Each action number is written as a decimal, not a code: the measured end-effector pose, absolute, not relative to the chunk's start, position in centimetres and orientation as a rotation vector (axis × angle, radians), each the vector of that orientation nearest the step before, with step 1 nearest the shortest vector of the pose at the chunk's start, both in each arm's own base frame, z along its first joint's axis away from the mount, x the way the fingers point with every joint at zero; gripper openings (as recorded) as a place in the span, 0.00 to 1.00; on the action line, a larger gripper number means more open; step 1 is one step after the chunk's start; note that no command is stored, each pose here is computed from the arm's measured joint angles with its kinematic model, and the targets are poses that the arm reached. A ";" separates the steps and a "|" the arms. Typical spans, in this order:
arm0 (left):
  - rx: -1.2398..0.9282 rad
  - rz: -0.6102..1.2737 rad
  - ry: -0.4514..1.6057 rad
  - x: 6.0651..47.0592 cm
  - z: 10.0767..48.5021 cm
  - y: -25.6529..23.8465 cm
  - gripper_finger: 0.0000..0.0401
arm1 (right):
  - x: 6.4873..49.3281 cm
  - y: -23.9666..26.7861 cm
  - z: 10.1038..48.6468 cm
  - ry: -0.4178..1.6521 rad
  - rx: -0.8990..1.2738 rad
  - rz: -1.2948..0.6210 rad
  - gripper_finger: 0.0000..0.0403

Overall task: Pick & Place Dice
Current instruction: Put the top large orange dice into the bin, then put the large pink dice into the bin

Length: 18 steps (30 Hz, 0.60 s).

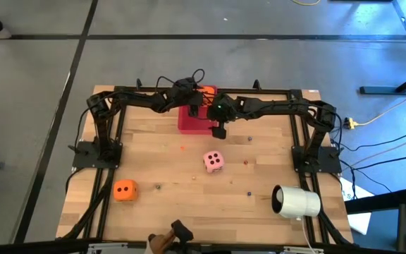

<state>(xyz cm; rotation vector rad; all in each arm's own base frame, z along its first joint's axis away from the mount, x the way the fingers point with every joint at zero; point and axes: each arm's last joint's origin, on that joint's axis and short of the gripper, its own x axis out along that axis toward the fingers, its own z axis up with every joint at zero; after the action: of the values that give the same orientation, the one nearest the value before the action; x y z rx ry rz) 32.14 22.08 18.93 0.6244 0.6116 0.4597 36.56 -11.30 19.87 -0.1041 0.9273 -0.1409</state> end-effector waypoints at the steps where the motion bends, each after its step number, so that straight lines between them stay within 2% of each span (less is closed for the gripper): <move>1: 0.628 0.455 0.607 32.3 19.1 21.8 0.76 | 36.6 -11.3 19.9 0.927 -0.104 -0.141 0.94; 10: 0.605 0.445 0.578 32.0 23.0 18.4 0.76 | 36.7 -10.2 20.3 0.923 -0.137 -0.107 0.94; 18: 0.428 0.432 0.540 27.3 29.7 14.6 0.76 | 35.2 -7.5 24.1 0.878 -0.149 -0.047 0.94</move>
<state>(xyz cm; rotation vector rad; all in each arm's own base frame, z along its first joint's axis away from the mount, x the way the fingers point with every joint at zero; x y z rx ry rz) 27.26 14.60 29.70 0.4277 0.5401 0.4323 35.18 -7.53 24.06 -0.1492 0.8779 -0.0468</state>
